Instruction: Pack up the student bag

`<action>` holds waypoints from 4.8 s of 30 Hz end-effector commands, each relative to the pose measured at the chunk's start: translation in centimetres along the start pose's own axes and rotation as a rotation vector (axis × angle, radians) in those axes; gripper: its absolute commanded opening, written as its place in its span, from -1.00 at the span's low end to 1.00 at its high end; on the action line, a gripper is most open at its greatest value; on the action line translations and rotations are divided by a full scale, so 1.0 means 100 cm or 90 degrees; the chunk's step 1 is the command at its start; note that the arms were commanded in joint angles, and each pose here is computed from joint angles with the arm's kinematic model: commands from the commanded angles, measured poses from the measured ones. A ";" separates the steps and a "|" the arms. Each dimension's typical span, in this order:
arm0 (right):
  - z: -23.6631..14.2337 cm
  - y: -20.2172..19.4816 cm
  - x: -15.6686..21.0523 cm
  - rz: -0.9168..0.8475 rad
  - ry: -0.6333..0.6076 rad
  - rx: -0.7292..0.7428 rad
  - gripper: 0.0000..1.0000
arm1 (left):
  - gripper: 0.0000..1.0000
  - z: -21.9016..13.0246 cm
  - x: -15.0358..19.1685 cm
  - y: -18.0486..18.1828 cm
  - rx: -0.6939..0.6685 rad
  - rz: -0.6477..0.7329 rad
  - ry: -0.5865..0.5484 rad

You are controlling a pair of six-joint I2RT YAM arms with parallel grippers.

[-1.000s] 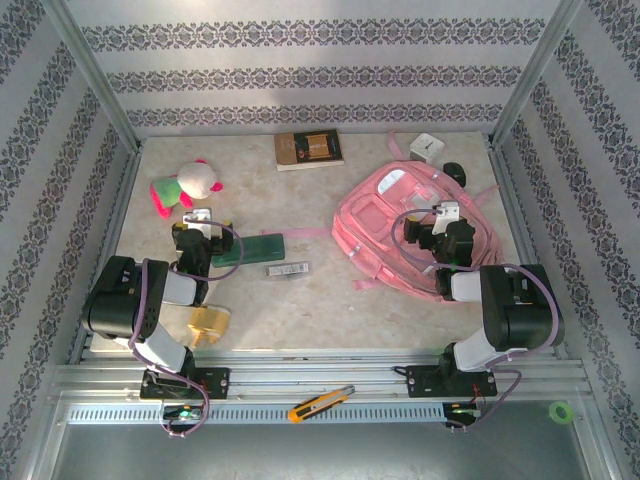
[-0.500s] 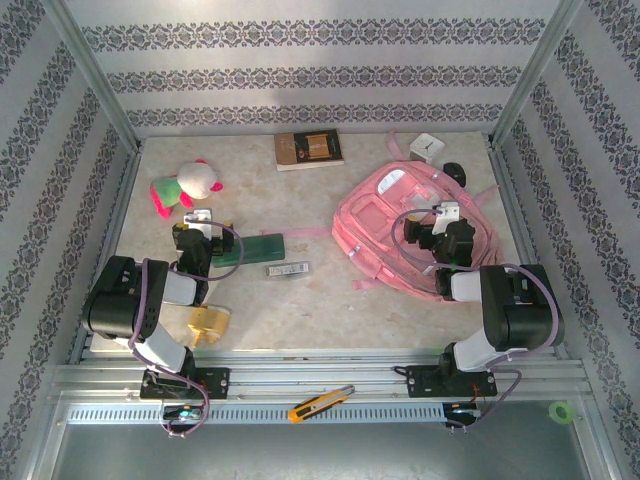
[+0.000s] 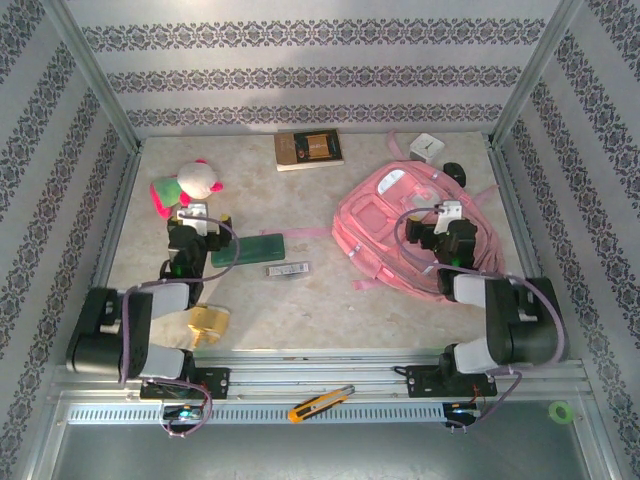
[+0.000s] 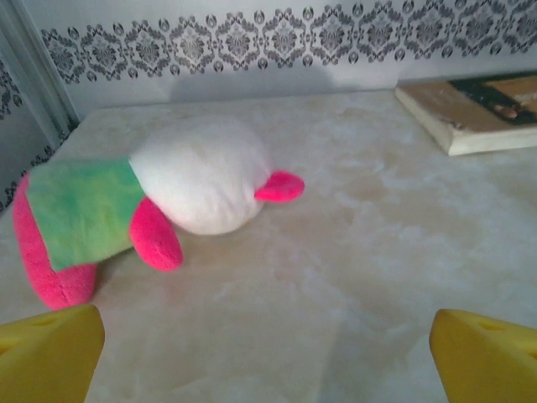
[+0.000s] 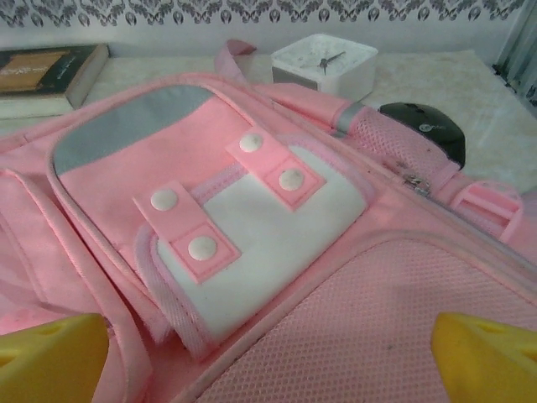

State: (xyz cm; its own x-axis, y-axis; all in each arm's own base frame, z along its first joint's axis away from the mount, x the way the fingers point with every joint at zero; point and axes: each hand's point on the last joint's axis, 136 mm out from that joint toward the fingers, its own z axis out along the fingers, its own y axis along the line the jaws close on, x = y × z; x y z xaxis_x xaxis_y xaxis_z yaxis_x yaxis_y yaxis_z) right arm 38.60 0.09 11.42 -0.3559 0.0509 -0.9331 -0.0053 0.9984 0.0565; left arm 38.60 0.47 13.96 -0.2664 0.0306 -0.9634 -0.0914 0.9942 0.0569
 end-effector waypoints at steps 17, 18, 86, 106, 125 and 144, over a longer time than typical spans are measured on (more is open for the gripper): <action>-0.060 -0.045 -0.014 0.379 0.396 -0.011 0.90 | 0.28 -0.047 -0.038 -0.231 0.314 -0.101 0.326; -0.054 -0.049 -0.007 0.397 0.412 -0.015 0.79 | 0.29 -0.045 -0.031 -0.238 0.314 -0.098 0.338; -0.120 -0.014 0.089 0.616 0.457 -0.010 0.08 | 0.52 -0.151 0.068 -0.450 0.816 0.614 0.121; -0.153 0.094 0.086 0.580 0.549 -0.142 0.01 | 0.64 -0.148 0.050 -0.379 0.762 0.580 0.152; -0.149 0.060 0.034 0.539 0.519 -0.147 0.00 | 0.75 -0.109 0.086 -0.439 0.712 0.596 0.141; -0.130 0.030 -0.049 0.386 0.294 -0.206 0.03 | -0.99 -0.127 -0.107 -0.391 0.771 0.411 0.004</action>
State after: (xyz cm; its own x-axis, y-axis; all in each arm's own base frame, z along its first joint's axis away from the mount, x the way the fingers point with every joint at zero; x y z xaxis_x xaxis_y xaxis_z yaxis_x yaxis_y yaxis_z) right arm 27.14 2.55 18.43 -0.7554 0.5515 -0.3538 0.1927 0.7031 0.6844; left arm 32.71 -40.74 19.88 0.0183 0.6091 -0.7928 0.9371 0.2660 0.2260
